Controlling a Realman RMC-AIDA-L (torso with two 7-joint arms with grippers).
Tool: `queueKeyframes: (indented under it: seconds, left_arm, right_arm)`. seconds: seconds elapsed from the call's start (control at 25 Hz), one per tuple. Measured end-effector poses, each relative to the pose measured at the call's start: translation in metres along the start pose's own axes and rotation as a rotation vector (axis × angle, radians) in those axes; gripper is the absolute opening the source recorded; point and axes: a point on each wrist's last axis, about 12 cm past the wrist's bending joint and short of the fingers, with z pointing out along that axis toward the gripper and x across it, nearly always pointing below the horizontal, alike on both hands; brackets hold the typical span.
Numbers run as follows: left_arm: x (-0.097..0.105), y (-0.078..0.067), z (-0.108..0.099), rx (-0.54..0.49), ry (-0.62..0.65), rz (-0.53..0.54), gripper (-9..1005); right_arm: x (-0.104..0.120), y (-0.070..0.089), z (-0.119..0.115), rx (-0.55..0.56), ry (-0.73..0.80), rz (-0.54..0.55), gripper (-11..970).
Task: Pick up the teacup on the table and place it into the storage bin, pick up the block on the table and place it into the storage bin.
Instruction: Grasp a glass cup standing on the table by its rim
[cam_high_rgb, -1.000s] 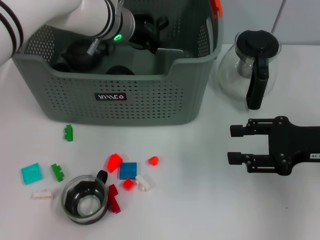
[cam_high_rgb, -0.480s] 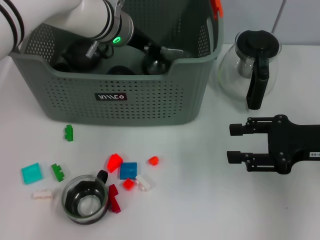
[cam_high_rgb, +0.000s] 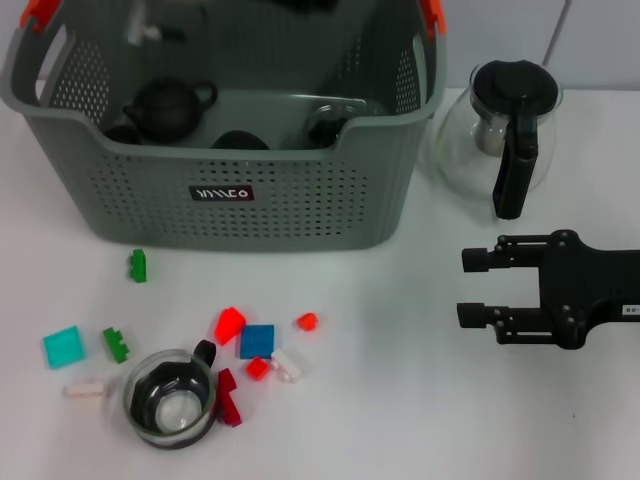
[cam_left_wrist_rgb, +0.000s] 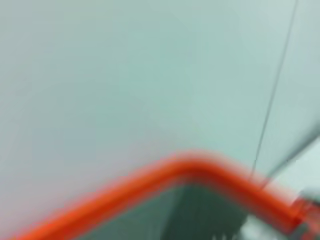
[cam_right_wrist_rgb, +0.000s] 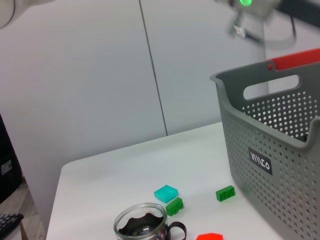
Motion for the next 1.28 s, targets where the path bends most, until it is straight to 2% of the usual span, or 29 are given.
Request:
queueKeyframes:
  seconds: [0.08,0.12,0.28,0.44,0.64,0.76,0.96,1.08,1.28]
  left_arm:
    - [-0.001,0.004,-0.032,0.080,-0.055,-0.049,449]
    - [0.000,0.005,-0.039,0.101,-0.071,-0.064,449]
    - [0.023,0.013,-0.087,0.235,-0.138,-0.147,447]
    - [0.057,0.011,-0.123,0.322,-0.148,-0.081,446]
    - [0.095,0.001,-0.152,0.437,-0.118,0.027,445]
    - [0.114,-0.006,-0.160,0.498,-0.031,0.090,444]
    - [0.143,-0.014,-0.152,0.527,0.179,0.179,443]
    - [0.150,-0.017,-0.143,0.516,0.259,0.214,442]
    - [0.151,-0.011,-0.132,0.459,0.410,0.220,449]
  right_arm:
    - [0.000,0.000,0.000,-0.001,0.000,-0.001,687]
    - [-0.001,0.000,0.001,-0.003,-0.001,-0.002,687]
    - [-0.001,0.000,0.001,-0.004,-0.001,-0.004,688]
    - [-0.002,-0.001,0.001,-0.005,-0.001,-0.006,688]
    - [-0.004,-0.002,0.003,-0.011,0.002,-0.002,688]
    - [-0.005,-0.002,0.004,-0.012,0.003,-0.003,688]
    - [-0.005,-0.003,0.004,-0.009,0.006,-0.003,688]
    - [-0.004,-0.002,0.004,-0.009,0.006,-0.001,688]
    - [-0.003,-0.002,0.003,-0.006,0.007,0.002,687]
